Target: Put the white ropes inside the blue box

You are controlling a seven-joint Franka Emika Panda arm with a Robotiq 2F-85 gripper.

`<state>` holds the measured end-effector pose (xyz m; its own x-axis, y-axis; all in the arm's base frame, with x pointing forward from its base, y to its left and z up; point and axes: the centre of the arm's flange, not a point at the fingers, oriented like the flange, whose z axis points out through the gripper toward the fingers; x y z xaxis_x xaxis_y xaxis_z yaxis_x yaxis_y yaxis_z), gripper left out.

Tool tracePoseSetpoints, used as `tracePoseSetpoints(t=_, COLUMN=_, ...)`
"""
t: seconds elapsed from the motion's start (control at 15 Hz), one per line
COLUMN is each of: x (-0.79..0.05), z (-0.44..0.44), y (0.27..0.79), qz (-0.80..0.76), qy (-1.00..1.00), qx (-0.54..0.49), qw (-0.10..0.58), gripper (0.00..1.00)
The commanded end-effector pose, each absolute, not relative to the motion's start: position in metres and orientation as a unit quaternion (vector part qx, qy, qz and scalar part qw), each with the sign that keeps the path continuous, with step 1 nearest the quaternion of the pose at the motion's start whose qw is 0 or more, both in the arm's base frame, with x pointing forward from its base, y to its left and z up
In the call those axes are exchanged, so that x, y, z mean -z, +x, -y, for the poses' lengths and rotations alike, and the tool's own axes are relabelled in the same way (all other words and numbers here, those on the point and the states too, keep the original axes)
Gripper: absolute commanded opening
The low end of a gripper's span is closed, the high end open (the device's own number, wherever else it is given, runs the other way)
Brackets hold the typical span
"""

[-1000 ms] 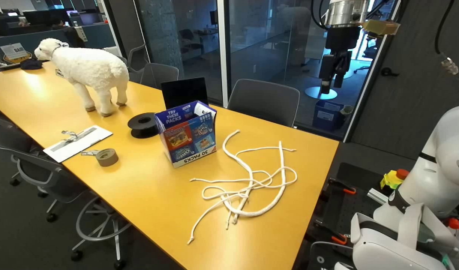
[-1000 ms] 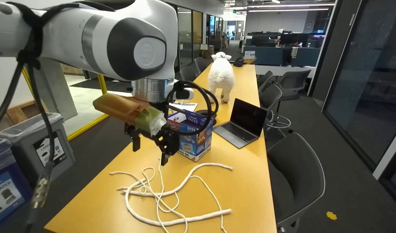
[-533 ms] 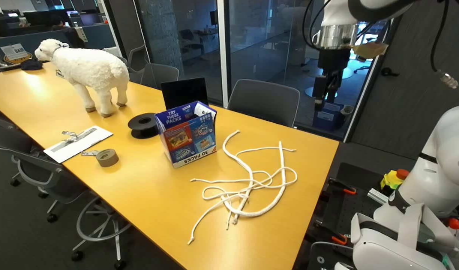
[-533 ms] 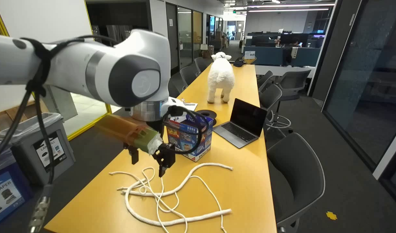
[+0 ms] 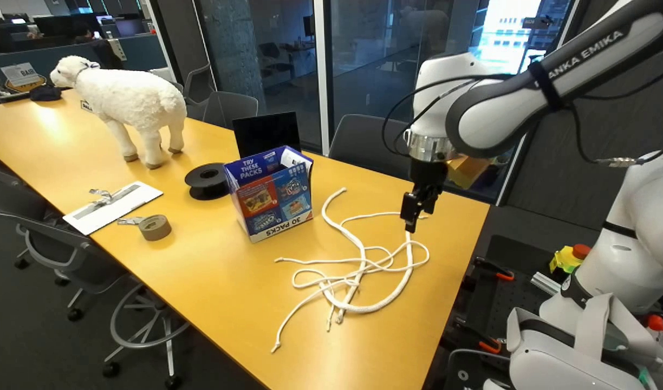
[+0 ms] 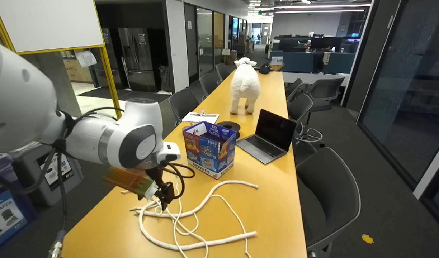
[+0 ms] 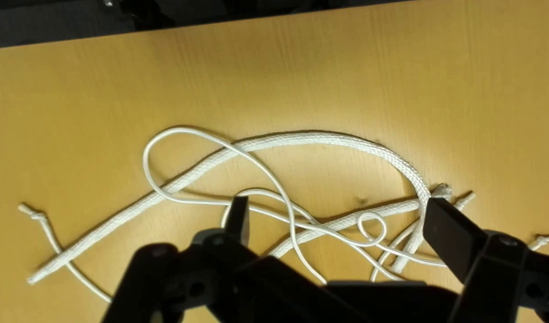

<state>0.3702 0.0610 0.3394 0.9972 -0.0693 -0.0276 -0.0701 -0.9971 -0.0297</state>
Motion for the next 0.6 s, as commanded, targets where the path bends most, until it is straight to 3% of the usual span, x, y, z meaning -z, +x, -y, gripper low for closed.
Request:
tracePoseSetpoints(t=0.0, x=-0.301, z=-0.092, y=0.415, qz=-0.064, qy=-0.998, qx=0.002, qw=0.016, gripper=1.00)
tracePoseSetpoints(t=0.53, x=-0.198, z=-0.100, y=0.476, qz=-0.215, qy=-0.976, qx=-0.027, qw=-0.025, gripper=1.00)
